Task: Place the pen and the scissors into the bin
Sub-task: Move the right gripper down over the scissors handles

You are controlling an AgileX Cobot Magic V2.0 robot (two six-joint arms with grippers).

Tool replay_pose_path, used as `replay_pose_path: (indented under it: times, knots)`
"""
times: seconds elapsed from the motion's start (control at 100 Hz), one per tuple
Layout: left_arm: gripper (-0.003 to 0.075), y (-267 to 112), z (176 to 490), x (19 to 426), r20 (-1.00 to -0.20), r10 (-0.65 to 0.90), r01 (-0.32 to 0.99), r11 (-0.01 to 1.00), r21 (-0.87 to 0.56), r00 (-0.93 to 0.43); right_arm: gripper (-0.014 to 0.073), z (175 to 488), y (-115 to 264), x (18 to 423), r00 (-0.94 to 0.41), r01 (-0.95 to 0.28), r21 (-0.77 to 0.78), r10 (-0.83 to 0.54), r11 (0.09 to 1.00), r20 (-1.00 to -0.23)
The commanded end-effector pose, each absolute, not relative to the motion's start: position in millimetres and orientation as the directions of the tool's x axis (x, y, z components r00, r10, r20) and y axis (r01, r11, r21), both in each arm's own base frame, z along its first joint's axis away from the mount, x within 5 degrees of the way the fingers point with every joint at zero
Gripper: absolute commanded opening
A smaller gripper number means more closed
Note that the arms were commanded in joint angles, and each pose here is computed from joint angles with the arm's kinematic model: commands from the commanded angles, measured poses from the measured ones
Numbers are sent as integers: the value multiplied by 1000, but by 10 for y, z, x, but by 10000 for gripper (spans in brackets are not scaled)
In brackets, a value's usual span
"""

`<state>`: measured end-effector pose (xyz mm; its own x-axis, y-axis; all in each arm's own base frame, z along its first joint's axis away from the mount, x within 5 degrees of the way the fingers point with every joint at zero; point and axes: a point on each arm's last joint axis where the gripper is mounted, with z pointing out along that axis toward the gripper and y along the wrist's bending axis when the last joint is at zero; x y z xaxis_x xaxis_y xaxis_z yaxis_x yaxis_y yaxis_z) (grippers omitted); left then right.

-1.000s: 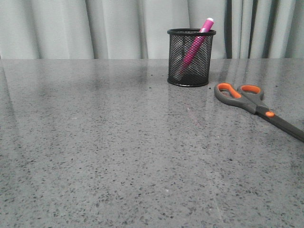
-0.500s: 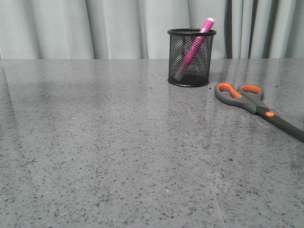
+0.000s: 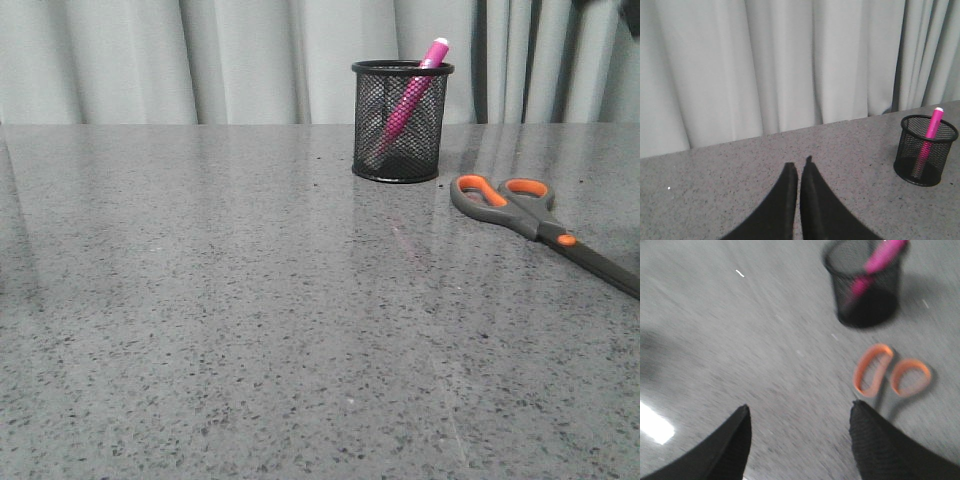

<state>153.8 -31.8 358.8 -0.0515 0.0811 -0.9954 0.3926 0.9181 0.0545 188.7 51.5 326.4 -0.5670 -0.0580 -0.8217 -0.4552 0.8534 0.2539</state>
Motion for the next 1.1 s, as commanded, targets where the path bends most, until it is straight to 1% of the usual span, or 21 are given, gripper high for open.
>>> replay_pose_path:
  times: [0.0, 0.07, 0.11, 0.26, 0.4, 0.5, 0.63, 0.74, 0.96, 1.09]
  knots:
    - [-19, -344, 3751, 1422, -998, 56, 396, 916, 66, 38, 360, 3338, 408, 2038, -661, -332, 234, -49, 914, -749]
    - [-19, -344, 3769, 1370, -997, 54, 393, 917, 72, 56, 328, 3304, 363, 2134, -739, -297, 205, -89, 933, -667]
    - [-19, -340, 3782, 1346, -997, 42, 387, 920, 64, 66, 321, 3302, 373, 2183, -756, -300, 210, -97, 931, -648]
    - [-19, -336, 3790, 1332, -997, 28, 384, 922, 53, 71, 319, 3291, 497, 2364, -764, -349, 195, -157, 917, -626]
    - [-19, -338, 3791, 1331, -997, 25, 386, 921, 51, 71, 319, 3217, 644, 2490, -792, -387, 163, -237, 908, -562]
    - [-19, -345, 3795, 1329, -997, 15, 391, 919, 42, 71, 319, 3172, 743, 2568, -792, -413, 99, -304, 905, -530]
    - [-19, -381, 3795, 1320, -997, 24, 413, 909, 54, 78, 319, 3118, 847, 2677, -800, -415, 0, -364, 910, -477]
    - [-19, -406, 3796, 1313, -996, 34, 427, 902, 66, 84, 319, 3054, 940, 2764, -800, -426, -30, -392, 904, -454]
    - [-19, -399, 3799, 1317, -996, 29, 417, 907, 62, 84, 320, 2845, 988, 2931, -823, -407, -24, -378, 913, -424]
    - [-19, -399, 3800, 1317, -996, 26, 418, 907, 59, 84, 345, 2769, 1004, 2982, -828, -407, -23, -380, 913, -413]
